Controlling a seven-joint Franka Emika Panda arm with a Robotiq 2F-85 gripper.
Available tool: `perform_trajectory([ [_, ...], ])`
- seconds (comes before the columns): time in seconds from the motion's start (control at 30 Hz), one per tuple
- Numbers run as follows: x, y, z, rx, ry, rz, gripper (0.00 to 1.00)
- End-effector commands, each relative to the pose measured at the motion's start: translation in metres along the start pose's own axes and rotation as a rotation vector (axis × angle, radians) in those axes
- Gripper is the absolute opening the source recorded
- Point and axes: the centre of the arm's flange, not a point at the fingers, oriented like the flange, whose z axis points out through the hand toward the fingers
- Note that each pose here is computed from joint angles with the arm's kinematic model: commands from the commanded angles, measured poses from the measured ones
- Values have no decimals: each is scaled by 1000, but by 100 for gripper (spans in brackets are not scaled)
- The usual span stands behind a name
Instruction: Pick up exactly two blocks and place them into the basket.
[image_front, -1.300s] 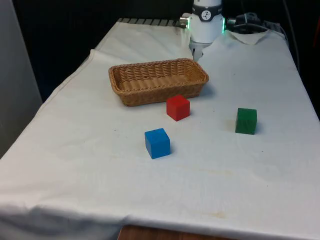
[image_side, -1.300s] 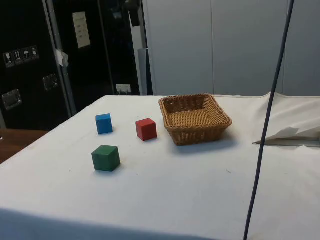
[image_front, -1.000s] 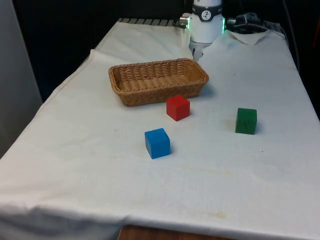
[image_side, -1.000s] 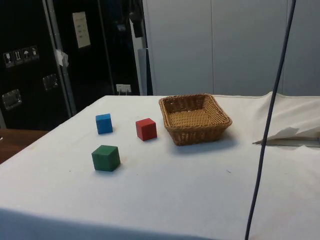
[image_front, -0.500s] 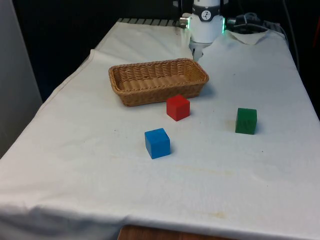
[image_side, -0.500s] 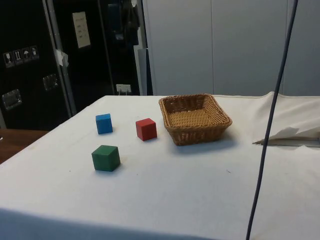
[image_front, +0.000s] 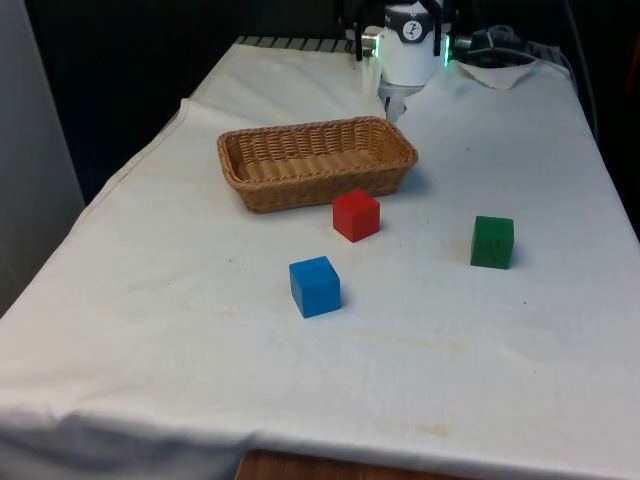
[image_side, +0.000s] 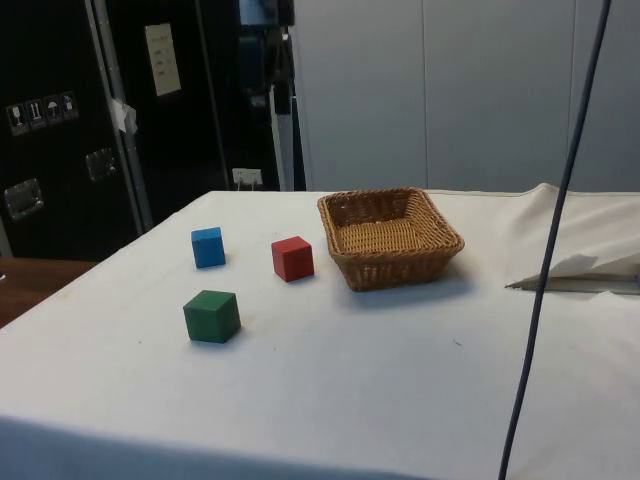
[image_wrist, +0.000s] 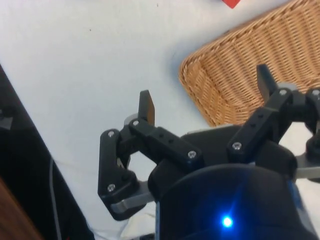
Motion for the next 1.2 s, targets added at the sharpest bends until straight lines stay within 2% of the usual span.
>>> perform_trajectory([
  [0.0, -2, 0, 4, 0, 3, 1, 100],
  [0.07, -3, 0, 11, -7, 17, 7, 100],
  [0.27, 0, 2, 33, -26, 30, 31, 100],
  [0.3, -2, 2, 29, -21, 25, 23, 100],
  [0.5, 10, 3, 53, -50, 45, 49, 100],
  [0.57, 13, 4, 59, -56, 50, 51, 100],
  [0.6, 11, 4, 56, -56, 43, 46, 100],
  [0.83, 22, 4, 83, -81, 72, 46, 100],
  [0.9, 21, 6, 86, -88, 66, 44, 100],
  [0.93, 22, 5, 90, -87, 75, 44, 100],
  [1.17, 20, 11, 117, -106, 76, 35, 100],
])
